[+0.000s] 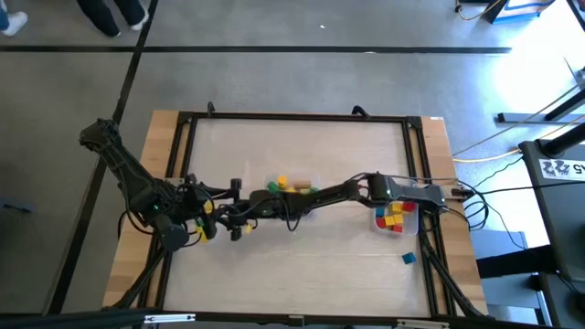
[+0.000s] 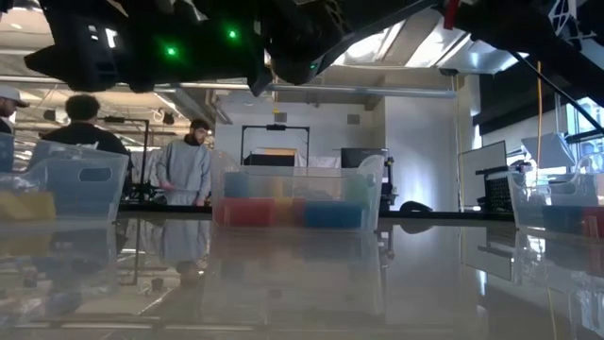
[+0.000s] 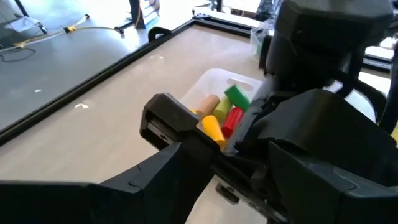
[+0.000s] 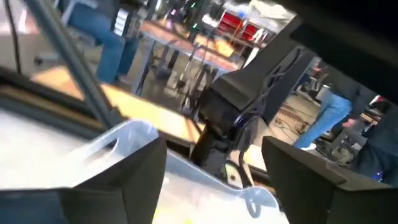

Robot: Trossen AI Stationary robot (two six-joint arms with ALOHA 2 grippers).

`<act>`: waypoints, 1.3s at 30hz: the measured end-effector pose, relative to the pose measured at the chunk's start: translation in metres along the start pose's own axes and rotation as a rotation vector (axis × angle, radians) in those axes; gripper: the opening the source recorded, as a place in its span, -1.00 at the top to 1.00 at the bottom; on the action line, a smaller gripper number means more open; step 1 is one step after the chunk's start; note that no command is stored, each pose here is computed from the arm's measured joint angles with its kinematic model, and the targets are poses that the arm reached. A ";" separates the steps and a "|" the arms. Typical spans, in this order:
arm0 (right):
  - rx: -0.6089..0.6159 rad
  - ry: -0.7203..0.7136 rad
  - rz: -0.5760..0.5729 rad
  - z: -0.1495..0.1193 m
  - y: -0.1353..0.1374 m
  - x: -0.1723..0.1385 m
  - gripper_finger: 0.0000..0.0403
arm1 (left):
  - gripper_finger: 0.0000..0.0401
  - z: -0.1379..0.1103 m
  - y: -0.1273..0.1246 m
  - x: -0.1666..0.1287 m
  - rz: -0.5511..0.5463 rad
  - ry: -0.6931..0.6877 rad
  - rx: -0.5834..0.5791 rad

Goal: Sort blocks by size
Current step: Put the blue triangular block into the left transparent bin

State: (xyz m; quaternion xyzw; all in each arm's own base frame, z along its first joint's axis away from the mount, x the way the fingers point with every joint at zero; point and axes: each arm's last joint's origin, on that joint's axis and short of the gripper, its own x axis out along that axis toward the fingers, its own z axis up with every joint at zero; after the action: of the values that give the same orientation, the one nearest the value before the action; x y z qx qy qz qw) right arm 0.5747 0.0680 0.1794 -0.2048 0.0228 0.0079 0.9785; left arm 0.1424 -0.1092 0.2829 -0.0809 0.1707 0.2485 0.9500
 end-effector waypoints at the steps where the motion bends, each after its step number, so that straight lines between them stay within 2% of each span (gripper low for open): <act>1: -0.018 0.018 0.010 0.002 -0.001 -0.001 -0.35 | -0.20 0.000 0.000 0.000 -0.004 0.007 0.007; 11: -0.186 0.381 0.096 0.054 -0.032 -0.041 -0.37 | -0.20 0.009 0.008 -0.009 -0.076 0.016 -0.004; 15: -0.200 0.528 0.162 0.074 -0.044 -0.068 -0.37 | -0.20 0.012 0.013 -0.012 -0.089 0.016 -0.009; 20: -0.157 0.701 0.237 0.097 -0.048 -0.105 -0.37 | -0.20 0.012 0.014 -0.012 -0.090 0.018 0.025; 28: -0.106 1.005 0.345 0.118 -0.028 -0.161 -0.37 | -0.20 0.012 0.014 -0.012 -0.088 0.019 0.041; 35: -0.029 1.299 0.412 0.117 0.010 -0.198 -0.37 | -0.20 0.012 0.014 -0.012 -0.087 0.018 0.069; 39: -0.025 1.454 0.407 0.111 0.036 -0.219 -0.37 | -0.20 0.012 0.014 -0.012 -0.086 0.018 0.070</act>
State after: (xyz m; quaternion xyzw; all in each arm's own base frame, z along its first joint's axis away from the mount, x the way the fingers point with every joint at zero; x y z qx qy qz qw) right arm 0.3601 0.1445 0.2768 -0.1611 0.7002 0.0517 0.6937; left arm 0.1293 -0.0995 0.2970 -0.0572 0.1843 0.2004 0.9605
